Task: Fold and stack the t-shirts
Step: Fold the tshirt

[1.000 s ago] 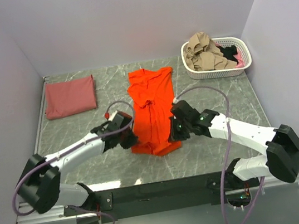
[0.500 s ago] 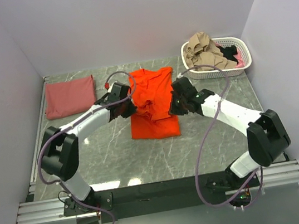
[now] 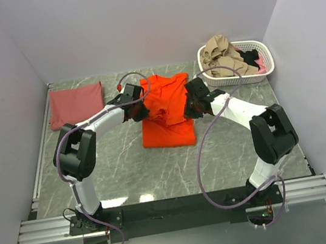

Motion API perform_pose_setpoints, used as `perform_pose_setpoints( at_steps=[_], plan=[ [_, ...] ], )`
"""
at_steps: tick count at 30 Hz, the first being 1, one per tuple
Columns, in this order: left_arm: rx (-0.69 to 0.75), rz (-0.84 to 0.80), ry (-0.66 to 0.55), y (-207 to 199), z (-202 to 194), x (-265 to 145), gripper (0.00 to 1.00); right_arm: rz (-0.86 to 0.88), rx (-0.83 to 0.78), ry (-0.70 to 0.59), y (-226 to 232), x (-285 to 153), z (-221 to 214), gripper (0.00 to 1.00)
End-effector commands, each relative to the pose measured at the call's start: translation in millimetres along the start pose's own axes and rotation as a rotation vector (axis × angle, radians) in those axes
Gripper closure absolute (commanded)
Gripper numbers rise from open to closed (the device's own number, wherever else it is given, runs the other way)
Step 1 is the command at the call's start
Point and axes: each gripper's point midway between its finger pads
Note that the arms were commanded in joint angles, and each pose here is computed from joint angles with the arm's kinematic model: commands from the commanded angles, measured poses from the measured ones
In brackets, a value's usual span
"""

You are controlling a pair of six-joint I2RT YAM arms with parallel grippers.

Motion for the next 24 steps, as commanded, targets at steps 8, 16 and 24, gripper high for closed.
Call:
perform_pose_setpoints(
  at_steps=[8,16,24],
  plan=[
    [0.034,-0.051,-0.051,-14,26,15,0.76,-0.016,-0.009,-0.044,8,18,43,1.0],
    [0.069,-0.108,-0.101,-27,44,-14,0.03,0.076,-0.037,-0.028,25,8,46,0.43],
    [0.038,-0.126,-0.117,-5,20,-58,0.01,0.215,-0.114,-0.022,33,-26,20,0.29]
  ],
)
Point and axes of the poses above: each gripper's point midway between its finger pads, its own x axis out along the fingers, its own y axis along the line the jaws close on, z = x × y, and after that the axes turned 8 degrees about x, right-handed
